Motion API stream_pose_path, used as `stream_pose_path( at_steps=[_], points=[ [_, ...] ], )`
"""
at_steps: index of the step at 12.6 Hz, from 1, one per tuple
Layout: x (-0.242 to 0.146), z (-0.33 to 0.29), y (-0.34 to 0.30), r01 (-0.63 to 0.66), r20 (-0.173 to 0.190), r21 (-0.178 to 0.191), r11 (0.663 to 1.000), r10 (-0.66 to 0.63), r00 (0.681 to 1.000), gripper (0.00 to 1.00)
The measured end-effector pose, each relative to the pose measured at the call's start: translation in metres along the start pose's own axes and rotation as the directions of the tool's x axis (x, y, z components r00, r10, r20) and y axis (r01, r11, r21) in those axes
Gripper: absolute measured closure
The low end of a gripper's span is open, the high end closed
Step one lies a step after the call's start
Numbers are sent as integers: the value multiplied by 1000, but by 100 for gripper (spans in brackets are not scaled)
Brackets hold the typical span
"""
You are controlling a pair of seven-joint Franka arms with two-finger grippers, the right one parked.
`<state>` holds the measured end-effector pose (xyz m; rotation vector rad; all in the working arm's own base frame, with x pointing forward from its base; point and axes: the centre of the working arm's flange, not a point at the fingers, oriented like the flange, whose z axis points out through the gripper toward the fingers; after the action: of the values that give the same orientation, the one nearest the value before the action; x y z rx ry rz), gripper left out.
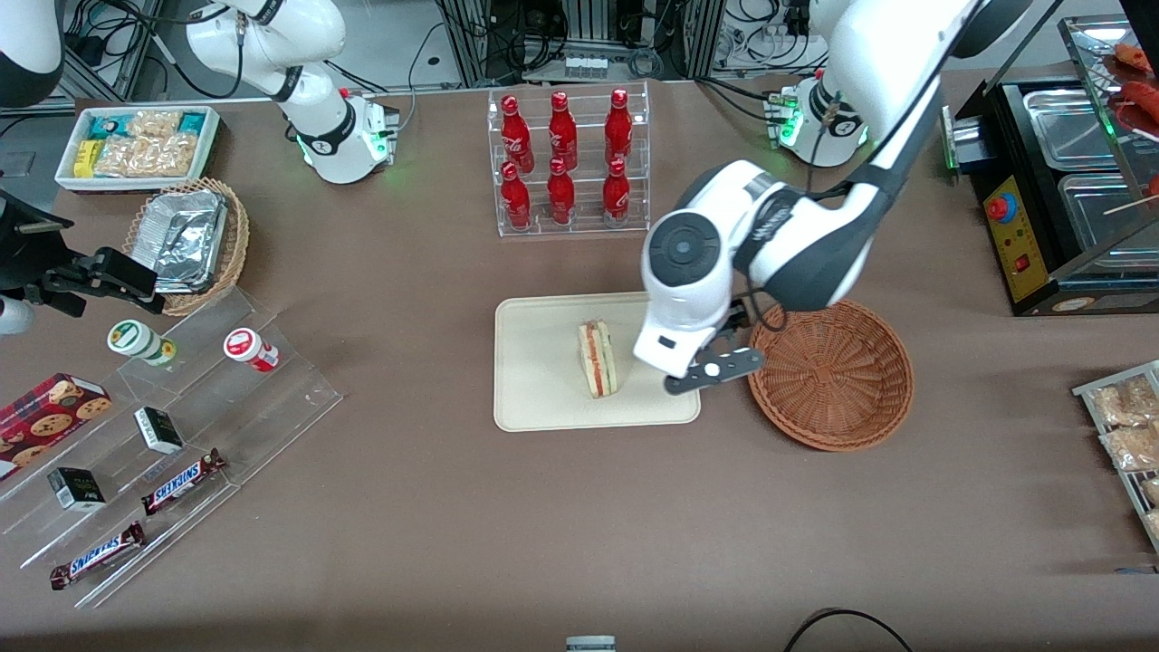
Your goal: Place sandwich from basket to tray
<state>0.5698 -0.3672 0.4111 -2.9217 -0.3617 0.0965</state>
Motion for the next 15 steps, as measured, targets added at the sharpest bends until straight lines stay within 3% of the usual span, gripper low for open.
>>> stream_pose_path(
  at_steps=[2,7,9,15],
  points=[
    [8,-3,-29,-15,-2,20,1000,15,1000,0],
    [27,-8,-92,-50,40,49,998,48,998,0],
    [28,-8,-116,-106,86,16,994,104,991,0],
    [21,-43,-208,-239,143,-39,970,243,959,0]
  ],
)
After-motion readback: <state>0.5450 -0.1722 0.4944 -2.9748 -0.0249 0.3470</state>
